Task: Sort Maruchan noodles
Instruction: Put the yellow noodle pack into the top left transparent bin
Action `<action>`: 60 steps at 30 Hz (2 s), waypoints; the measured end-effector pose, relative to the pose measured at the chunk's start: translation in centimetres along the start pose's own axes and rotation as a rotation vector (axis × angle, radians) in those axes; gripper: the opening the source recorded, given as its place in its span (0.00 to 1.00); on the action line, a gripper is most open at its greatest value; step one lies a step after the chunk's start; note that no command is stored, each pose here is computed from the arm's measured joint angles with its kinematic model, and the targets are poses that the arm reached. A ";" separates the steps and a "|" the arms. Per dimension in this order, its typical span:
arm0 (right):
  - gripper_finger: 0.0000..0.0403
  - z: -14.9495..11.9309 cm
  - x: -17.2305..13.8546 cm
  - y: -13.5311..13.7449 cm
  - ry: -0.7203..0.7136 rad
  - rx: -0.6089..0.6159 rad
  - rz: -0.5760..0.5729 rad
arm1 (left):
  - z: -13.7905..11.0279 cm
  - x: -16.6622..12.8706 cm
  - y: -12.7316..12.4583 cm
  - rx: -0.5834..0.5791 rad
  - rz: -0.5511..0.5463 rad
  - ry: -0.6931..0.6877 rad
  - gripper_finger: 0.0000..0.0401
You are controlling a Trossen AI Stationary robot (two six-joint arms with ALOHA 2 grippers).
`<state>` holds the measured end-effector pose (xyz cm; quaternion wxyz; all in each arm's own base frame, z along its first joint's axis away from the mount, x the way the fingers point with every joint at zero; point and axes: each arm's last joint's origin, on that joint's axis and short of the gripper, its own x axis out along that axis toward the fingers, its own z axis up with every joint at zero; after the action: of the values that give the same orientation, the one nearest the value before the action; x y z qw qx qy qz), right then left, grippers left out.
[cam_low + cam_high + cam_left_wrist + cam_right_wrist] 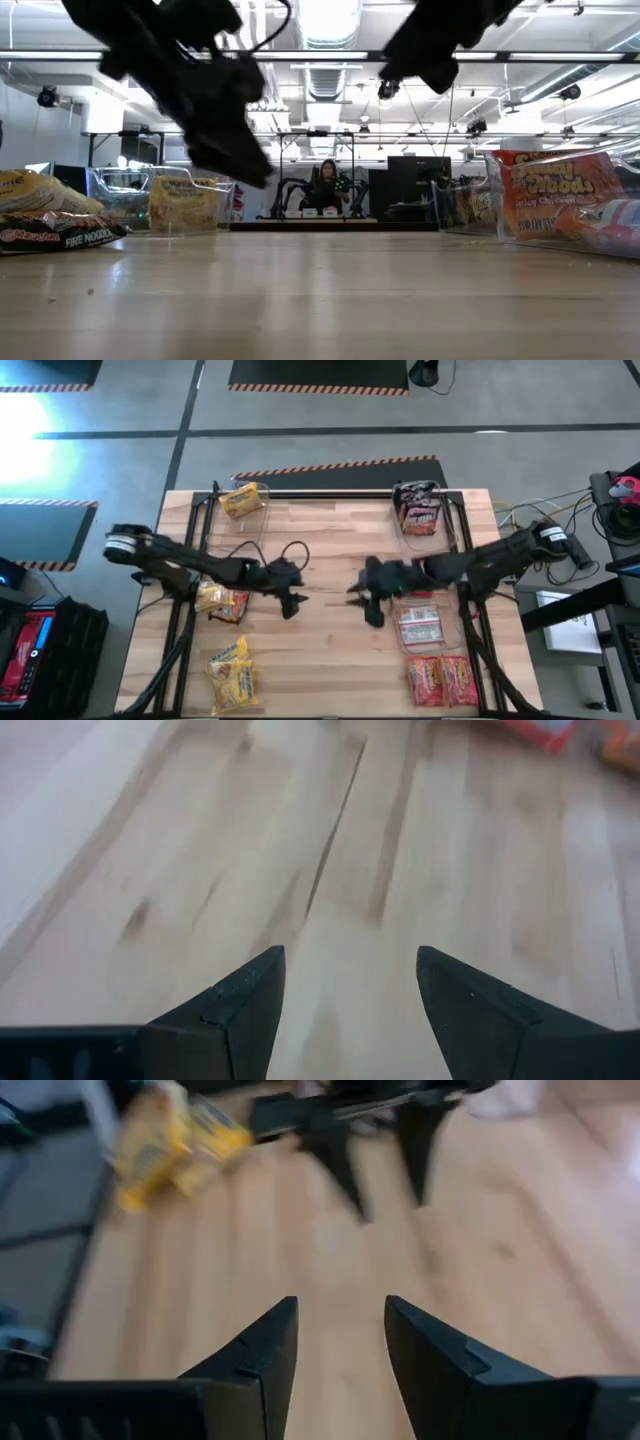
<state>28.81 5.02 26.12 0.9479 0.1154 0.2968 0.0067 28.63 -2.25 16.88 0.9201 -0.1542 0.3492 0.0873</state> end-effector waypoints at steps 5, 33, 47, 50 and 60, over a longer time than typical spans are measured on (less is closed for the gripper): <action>0.33 -2.3 1.1 2.8 -0.086 0.005 0.032 | -1.0 -4.5 -0.9 -0.060 0.071 0.088 0.52; 0.30 -4.6 5.5 4.0 -0.081 -0.004 0.023 | -5.3 -13.3 1.6 -0.302 0.644 0.611 0.51; 0.29 -4.7 5.5 4.0 -0.073 -0.011 0.027 | -5.9 -7.9 -0.2 -0.204 0.567 0.758 0.45; 0.29 -4.7 5.5 4.0 -0.072 -0.013 0.027 | -4.6 -6.7 -1.2 -0.170 0.509 0.706 0.44; 0.28 -4.8 5.5 3.9 -0.062 -0.004 0.024 | 0.8 -2.6 -5.6 0.017 0.210 0.451 0.44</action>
<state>30.85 10.31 20.09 0.9567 0.1174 0.2658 0.0151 28.74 -7.34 20.43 0.8059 -0.1249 0.5607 0.1430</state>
